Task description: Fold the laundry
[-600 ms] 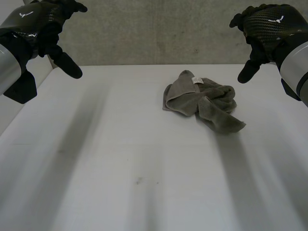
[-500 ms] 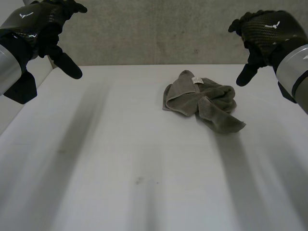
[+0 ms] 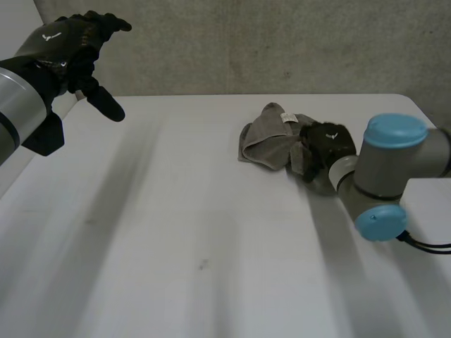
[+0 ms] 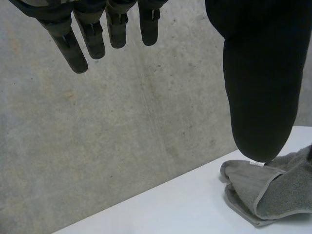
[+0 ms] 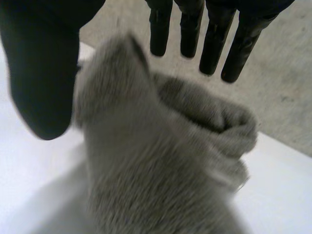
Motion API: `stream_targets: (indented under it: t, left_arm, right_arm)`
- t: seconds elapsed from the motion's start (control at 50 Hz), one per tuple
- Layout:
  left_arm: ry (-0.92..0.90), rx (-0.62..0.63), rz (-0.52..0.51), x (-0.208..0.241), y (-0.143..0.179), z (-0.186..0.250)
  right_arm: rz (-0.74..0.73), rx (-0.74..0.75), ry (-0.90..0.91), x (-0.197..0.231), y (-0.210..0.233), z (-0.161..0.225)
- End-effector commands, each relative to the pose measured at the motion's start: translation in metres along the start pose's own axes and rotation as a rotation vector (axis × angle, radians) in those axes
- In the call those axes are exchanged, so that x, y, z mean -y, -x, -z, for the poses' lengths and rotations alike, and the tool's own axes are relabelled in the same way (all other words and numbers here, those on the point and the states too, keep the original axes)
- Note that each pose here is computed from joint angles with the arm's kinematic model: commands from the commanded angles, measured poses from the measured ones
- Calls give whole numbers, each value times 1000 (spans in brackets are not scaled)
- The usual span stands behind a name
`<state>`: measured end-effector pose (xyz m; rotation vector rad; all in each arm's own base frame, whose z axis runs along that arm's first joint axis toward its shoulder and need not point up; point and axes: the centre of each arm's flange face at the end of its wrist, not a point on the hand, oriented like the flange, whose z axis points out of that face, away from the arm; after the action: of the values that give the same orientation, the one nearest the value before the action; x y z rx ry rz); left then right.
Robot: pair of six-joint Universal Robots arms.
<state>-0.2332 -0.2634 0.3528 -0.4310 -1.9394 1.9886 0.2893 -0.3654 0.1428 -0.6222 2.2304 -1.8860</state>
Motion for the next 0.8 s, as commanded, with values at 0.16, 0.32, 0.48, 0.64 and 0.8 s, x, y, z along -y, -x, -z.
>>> stream_targets:
  t: [0.16,0.32,0.48,0.64,0.8]
  left_arm:
    - [71,-7,7,-38,1,-23]
    - [121,-22,16,-71,0,-40]
    - [161,-96,30,-101,-6,-50]
    - [267,-319,83,-142,-40,-44]
    - [383,-472,134,-191,-82,-29]
  right_arm:
    - [19,-56,-145,59,-11,14]
    - [104,89,-320,145,7,82]
    - [221,318,-339,168,56,146]
    - [236,387,-421,191,74,197]
    - [235,428,-387,182,81,209]
